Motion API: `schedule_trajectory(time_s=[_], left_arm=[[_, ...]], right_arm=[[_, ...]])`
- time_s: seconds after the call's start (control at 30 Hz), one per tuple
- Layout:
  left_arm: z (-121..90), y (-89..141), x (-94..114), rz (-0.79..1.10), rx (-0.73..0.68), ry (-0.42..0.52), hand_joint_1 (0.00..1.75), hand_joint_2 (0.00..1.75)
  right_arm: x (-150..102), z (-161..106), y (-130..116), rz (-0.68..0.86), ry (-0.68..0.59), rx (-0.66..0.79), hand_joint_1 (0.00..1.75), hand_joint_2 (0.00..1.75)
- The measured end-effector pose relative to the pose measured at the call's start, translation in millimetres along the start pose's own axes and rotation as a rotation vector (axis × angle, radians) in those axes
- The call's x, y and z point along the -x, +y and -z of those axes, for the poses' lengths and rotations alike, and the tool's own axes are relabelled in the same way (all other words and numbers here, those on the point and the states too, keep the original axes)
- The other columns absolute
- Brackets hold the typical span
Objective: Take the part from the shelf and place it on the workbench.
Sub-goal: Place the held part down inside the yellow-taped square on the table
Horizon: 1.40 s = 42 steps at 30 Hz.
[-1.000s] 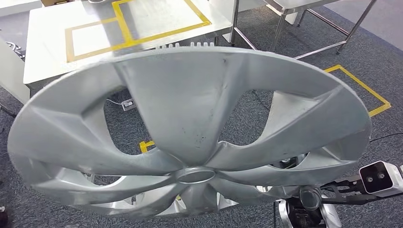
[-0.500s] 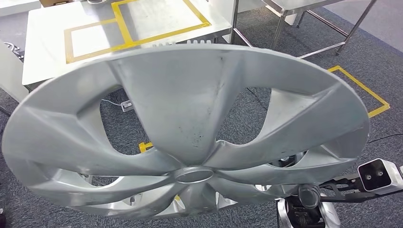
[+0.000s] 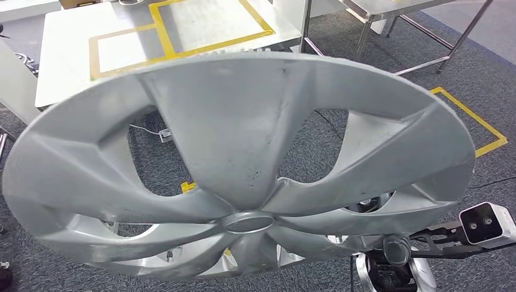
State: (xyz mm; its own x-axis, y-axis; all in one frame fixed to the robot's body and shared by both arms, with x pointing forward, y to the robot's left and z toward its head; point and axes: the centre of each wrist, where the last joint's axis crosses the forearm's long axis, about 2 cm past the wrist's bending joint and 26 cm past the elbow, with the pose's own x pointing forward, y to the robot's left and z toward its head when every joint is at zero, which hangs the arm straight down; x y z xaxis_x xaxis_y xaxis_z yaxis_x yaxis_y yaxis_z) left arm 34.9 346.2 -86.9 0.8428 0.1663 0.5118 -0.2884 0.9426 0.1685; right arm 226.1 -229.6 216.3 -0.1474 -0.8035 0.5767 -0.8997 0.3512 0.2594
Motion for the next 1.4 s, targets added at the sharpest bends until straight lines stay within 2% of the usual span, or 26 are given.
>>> schedule_trajectory(time_s=[1.4], left_arm=[[0.1,2.3,-1.9,0.009,0.039,0.003,0.00,1.75]], right_arm=[[-0.7,0.5,4.4,0.007,0.001,-0.018,1.71,1.75]])
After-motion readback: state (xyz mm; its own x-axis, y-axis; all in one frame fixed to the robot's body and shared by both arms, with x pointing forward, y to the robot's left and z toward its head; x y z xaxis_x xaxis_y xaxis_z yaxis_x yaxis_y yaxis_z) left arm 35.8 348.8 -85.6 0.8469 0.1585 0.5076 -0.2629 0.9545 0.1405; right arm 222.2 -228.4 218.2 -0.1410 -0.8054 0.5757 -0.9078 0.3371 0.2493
